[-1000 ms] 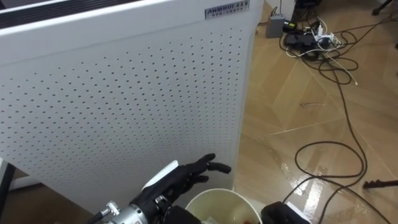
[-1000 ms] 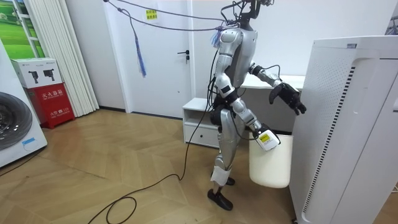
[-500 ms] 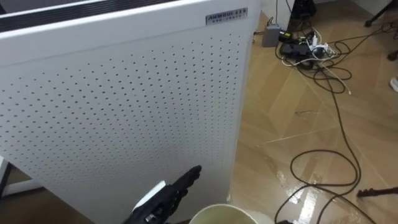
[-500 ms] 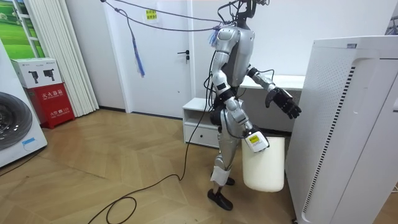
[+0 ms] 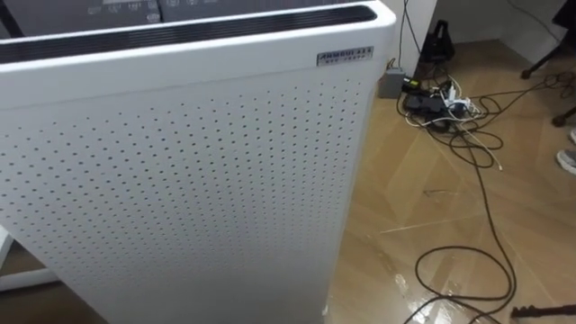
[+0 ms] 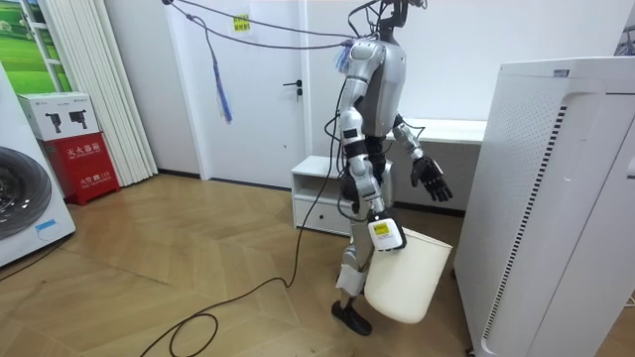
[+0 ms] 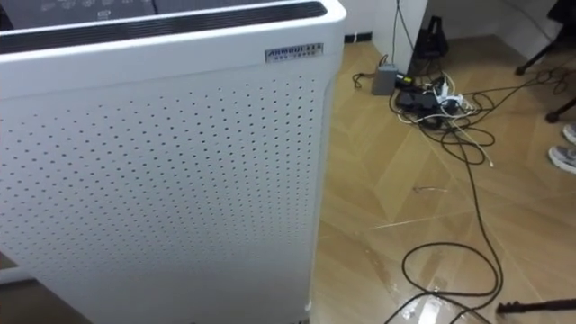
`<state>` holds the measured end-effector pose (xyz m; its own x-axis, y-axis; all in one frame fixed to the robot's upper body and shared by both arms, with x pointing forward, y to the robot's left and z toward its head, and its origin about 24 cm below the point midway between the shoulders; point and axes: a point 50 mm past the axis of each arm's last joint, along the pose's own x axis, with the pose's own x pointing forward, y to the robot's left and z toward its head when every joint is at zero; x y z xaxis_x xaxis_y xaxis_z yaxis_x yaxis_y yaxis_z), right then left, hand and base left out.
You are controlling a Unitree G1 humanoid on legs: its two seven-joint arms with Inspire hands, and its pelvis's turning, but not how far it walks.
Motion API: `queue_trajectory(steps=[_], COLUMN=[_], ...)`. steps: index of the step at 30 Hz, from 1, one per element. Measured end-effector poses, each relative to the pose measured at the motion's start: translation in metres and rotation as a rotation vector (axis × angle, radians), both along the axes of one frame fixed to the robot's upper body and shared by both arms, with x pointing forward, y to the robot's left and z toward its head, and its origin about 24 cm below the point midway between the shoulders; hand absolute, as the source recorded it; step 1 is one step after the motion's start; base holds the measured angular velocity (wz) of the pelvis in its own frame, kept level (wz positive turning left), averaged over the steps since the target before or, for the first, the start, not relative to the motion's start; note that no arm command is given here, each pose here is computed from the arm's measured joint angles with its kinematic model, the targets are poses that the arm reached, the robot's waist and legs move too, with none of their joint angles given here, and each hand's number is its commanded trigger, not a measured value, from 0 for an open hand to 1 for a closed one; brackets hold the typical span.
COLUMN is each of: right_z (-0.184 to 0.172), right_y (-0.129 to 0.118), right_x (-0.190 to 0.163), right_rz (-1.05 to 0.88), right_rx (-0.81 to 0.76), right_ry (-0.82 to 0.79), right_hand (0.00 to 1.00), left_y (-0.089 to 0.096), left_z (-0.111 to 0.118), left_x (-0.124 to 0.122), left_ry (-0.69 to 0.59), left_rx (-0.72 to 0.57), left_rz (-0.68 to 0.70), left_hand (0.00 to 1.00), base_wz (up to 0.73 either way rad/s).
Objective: Pick garbage
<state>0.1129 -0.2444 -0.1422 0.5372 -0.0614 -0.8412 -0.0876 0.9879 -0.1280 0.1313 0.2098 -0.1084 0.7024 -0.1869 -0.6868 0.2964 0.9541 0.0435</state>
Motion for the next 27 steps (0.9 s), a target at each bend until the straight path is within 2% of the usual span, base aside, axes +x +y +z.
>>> queue_trajectory(steps=[3,5,9,11,20,27], right_z=[-0.005,-0.007,-0.01,-0.012,-0.019,-0.022], right_y=[-0.001,-0.001,-0.004,-0.003,-0.004,-0.001], right_x=[-0.012,-0.017,-0.027,-0.03,-0.054,-0.064], right_rz=[-0.061,-0.1,-0.165,-0.208,-0.365,-0.452], right_rx=[0.02,0.029,0.035,0.045,0.067,0.074], right_ry=[0.036,0.051,0.079,0.085,0.149,0.192], right_hand=[1.0,1.0,1.0,1.0,1.0,1.0], left_y=[0.005,0.013,0.022,0.026,0.034,0.031], left_z=[-0.012,-0.026,-0.038,-0.044,-0.055,-0.059], left_x=[-0.019,-0.04,-0.065,-0.081,-0.123,-0.15], left_ry=[0.069,0.17,0.268,0.318,0.489,0.623], left_rx=[0.02,0.037,0.055,0.049,0.003,0.019], left_rz=[0.042,0.12,0.227,0.335,0.676,0.781], left_hand=[0.0,0.0,0.0,0.0,0.0,0.0], base_wz=[0.02,0.0,0.01,0.0,-0.02,-0.03])
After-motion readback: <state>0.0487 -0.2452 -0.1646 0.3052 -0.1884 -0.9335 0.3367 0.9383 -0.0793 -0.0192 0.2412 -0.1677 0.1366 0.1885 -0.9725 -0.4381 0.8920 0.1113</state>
